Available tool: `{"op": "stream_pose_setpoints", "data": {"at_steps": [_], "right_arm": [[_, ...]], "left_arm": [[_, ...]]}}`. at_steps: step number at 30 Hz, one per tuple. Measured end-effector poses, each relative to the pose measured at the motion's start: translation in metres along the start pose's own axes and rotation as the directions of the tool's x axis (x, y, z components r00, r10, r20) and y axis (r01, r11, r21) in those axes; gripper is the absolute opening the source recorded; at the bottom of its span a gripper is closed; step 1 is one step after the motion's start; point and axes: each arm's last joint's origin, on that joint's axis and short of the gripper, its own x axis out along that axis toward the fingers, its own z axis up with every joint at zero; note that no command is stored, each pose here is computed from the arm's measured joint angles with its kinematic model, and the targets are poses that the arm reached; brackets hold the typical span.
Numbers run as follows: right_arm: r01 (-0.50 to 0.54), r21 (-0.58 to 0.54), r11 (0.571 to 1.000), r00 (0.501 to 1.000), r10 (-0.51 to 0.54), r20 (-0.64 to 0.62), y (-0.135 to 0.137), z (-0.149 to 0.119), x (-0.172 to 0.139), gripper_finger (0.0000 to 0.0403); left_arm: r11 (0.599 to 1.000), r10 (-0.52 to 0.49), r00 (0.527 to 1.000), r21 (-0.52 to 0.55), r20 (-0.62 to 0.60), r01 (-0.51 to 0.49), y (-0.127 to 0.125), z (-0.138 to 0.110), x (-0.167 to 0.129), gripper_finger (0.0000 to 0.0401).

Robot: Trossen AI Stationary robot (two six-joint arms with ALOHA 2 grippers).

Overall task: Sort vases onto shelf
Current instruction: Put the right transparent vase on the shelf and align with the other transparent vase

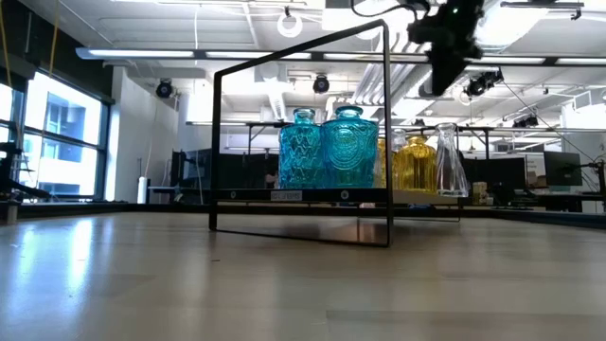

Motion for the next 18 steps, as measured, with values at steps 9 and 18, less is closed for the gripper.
{"op": "stream_pose_setpoints", "data": {"at_steps": [9, 18], "right_arm": [[0.054, 0.096, 0.994, 0.982, -0.035, -0.184, -0.010, -0.035, -0.006, 0.0006], [-0.016, 0.218, 0.976, 0.970, 0.068, -0.232, -0.014, -0.053, 0.020, 0.0000]], "left_arm": [[1.000, 0.017, 1.000, 0.022, 0.022, -0.018, 0.000, 0.001, 0.000, 0.0133], [0.999, 0.017, 1.000, 0.052, 0.023, -0.018, 0.000, 0.001, 0.000, 0.0133]]}}
